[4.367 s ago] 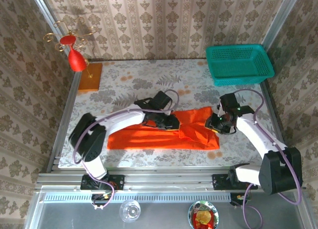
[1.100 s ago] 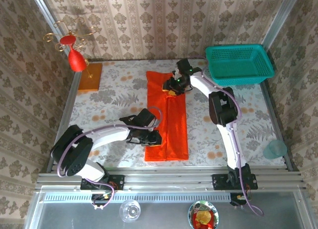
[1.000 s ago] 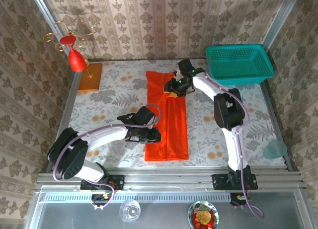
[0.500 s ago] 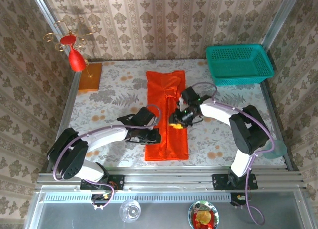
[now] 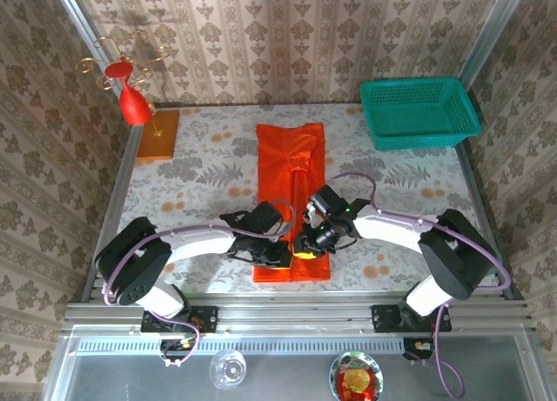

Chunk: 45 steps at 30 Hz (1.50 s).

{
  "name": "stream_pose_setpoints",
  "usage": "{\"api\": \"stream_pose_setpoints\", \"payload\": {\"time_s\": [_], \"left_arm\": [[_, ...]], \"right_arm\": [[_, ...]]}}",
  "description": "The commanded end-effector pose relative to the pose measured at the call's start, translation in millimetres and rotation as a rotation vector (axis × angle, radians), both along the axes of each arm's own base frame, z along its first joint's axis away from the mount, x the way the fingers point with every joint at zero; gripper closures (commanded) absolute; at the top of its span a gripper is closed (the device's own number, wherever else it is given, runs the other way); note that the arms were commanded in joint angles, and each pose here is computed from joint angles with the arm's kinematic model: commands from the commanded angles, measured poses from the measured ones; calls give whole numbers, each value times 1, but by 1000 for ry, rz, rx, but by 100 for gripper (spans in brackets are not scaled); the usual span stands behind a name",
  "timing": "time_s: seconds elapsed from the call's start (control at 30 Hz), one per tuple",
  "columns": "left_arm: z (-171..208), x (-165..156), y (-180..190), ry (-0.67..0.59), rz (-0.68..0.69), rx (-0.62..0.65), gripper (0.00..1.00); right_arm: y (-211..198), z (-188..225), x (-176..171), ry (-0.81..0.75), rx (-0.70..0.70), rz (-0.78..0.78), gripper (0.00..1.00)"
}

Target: Fold the inside-out t-shirt

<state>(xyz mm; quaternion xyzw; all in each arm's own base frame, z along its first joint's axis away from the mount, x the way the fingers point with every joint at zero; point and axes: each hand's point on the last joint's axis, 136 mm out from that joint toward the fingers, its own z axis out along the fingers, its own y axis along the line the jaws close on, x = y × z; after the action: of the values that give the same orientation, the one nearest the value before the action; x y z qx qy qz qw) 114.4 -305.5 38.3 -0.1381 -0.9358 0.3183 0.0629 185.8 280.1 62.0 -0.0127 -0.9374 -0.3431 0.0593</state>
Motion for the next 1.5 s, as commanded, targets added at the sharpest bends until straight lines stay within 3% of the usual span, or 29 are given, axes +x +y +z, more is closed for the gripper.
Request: {"api": "stream_pose_setpoints", "payload": {"time_s": [0.0,0.1,0.27,0.77,0.97,1.1,1.27,1.47], "left_arm": [[-10,-14,-2,56,-39,27,89],[-25,-15,4,76,-34,68,89],[-26,-9,5,60,-9,66,100],[25,13,29,-22,144,-69,100],[30,14,16,-7,133,-126,100],[32,8,3,8,89,-143,100],[33,1,-10,31,46,-158,79],[34,10,-11,3,57,-124,72]], "right_arm": [[-18,-7,-7,26,-78,-78,83],[-19,-5,-14,24,-85,-78,83],[-15,-14,-29,11,-163,-41,83],[20,-38,-32,8,-239,35,78],[10,-69,-47,98,-297,47,87],[13,-40,-35,9,-232,4,87],[-24,-1,-14,-88,-241,-134,84],[-58,9,12,-129,-234,-194,81]]}}
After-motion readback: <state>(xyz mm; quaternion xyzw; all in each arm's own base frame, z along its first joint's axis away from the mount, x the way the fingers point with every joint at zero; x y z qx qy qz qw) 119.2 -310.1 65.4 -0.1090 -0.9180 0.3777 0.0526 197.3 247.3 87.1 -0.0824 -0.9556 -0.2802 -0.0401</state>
